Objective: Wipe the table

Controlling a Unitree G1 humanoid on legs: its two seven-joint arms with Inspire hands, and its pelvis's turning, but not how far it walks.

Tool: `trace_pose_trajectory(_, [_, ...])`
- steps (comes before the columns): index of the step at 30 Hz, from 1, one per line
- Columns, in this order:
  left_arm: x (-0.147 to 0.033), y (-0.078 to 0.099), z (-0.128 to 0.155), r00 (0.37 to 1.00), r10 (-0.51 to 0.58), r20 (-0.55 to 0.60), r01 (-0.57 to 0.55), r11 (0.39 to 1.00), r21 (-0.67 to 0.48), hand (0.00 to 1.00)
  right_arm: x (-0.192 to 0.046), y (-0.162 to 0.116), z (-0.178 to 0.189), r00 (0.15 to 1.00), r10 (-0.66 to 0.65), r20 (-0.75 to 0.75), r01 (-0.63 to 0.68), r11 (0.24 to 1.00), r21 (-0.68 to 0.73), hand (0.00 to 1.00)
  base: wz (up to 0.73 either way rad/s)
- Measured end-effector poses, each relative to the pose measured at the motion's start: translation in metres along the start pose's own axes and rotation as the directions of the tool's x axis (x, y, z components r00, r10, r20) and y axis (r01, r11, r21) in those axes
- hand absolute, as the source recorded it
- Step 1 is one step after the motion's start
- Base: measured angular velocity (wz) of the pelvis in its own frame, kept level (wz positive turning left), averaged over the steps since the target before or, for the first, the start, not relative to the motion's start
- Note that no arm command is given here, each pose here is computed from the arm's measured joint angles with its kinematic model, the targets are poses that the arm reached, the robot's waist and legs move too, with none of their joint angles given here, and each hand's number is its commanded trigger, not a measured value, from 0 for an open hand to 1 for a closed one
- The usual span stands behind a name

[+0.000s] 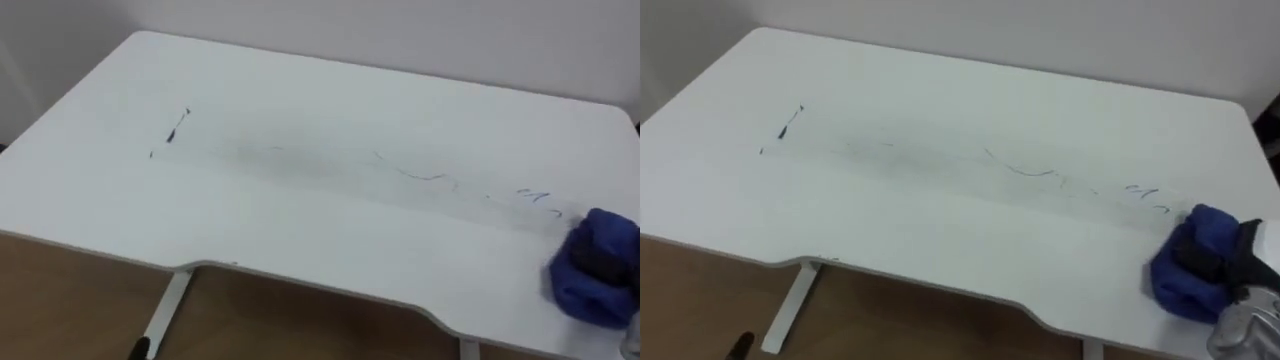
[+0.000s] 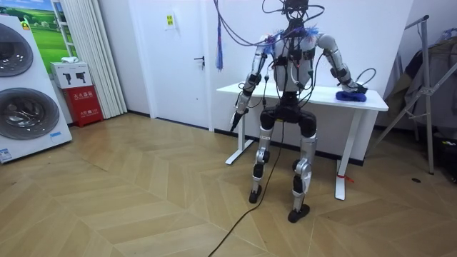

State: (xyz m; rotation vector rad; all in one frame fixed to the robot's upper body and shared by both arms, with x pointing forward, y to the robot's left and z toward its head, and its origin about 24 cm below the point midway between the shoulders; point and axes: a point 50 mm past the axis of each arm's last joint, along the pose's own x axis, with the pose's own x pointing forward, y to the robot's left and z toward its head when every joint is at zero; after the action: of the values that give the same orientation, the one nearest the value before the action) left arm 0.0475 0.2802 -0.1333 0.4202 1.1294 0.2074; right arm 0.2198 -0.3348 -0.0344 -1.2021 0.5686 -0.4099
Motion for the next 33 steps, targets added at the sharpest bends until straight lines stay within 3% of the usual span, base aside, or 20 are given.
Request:
trace_pose_trajectory(3, [0.0,-0.008,-0.003,0.999,-0.023,-0.036,0.024,1.0,0.013,0.0,0.001,0.005,0.089,0.965,0.018,0.261,-0.014,1.0,-0.018,1.0,-0.23])
trace_pose_trajectory(5, [-0.001,-0.017,-0.004,0.997,-0.058,-0.048,0.06,0.998,0.035,0.0,-0.01,0.004,0.151,0.891,0.027,0.454,-0.013,0.999,-0.033,1.0,0.1])
trace_pose_trajectory(8, [-0.005,-0.019,-0.014,0.994,-0.065,-0.082,0.069,0.996,0.047,0.0,-0.022,0.004,0.188,0.81,0.034,0.586,-0.003,0.998,-0.055,1.0,0.47])
trace_pose_trajectory(12, [-0.014,-0.02,-0.035,0.988,-0.062,-0.143,0.071,0.996,0.061,0.0,-0.026,0.016,0.172,0.814,0.079,0.575,-0.019,0.994,-0.109,1.0,0.49])
trace_pose_trajectory(14, [-0.018,-0.017,-0.044,0.985,-0.05,-0.167,0.059,0.997,0.044,0.0,-0.029,0.032,0.13,0.865,0.106,0.49,-0.076,0.994,-0.08,1.0,0.28])
trace_pose_trajectory(16, [-0.021,-0.013,-0.051,0.982,-0.039,-0.184,0.046,0.998,0.033,0.0,-0.033,0.036,0.113,0.871,0.09,0.483,-0.067,0.996,-0.065,1.0,0.16])
trace_pose_trajectory(23, [-0.013,0.0,-0.035,0.993,0.026,-0.112,-0.027,1.0,-0.006,0.0,-0.028,0.031,0.049,0.946,0.051,0.319,-0.041,0.998,-0.036,1.0,0.04])
trace_pose_trajectory(28, [-0.009,-0.012,-0.021,0.997,0.008,-0.074,-0.007,1.0,0.007,0.0,-0.017,0.03,0.058,0.961,0.081,0.265,-0.071,0.996,-0.048,1.0,-0.2])
trace_pose_trajectory(33, [-0.008,-0.021,-0.023,0.994,-0.024,-0.104,0.025,1.0,0.013,0.0,-0.004,0.015,0.125,0.907,0.103,0.408,-0.055,0.99,-0.129,1.0,-0.32])
